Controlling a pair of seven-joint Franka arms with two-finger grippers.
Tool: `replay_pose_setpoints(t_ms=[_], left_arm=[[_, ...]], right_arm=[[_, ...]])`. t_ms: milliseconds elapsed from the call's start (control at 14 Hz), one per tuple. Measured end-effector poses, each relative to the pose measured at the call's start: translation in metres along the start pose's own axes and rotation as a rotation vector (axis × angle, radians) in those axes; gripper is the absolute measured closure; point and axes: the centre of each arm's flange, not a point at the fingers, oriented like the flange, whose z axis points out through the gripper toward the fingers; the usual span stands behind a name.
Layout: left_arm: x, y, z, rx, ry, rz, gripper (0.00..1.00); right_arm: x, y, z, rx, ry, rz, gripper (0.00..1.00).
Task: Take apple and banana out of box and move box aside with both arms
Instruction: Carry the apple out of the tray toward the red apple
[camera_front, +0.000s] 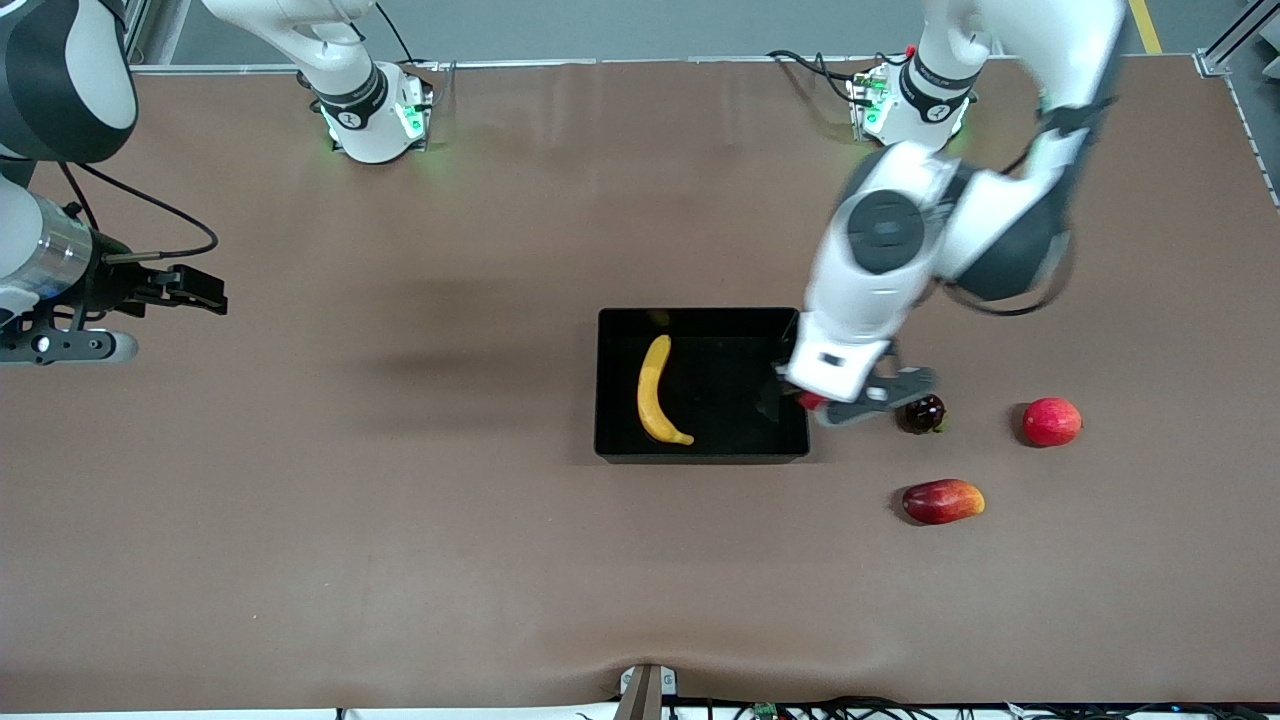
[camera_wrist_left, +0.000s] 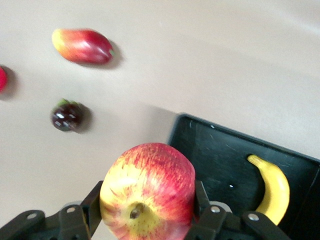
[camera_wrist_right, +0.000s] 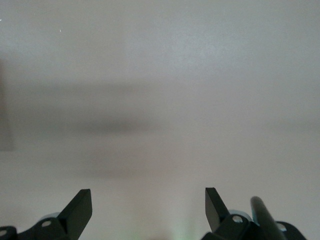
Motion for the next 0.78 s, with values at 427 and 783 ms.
replay_pose_setpoints(t_ms=[427,783], left_arm=[[0.066,-0.111,0.020,0.050,-0.086,0.031,0.28],[0.103,-0.212,0.072,0.064,-0.166,0.040,0.28]], right_arm=[[0.000,-0.021,-0.001,0.012,0.001,-0.032,0.00],[0.000,-0.015,-0.001,0.013,0.002,-0.023,0.00]])
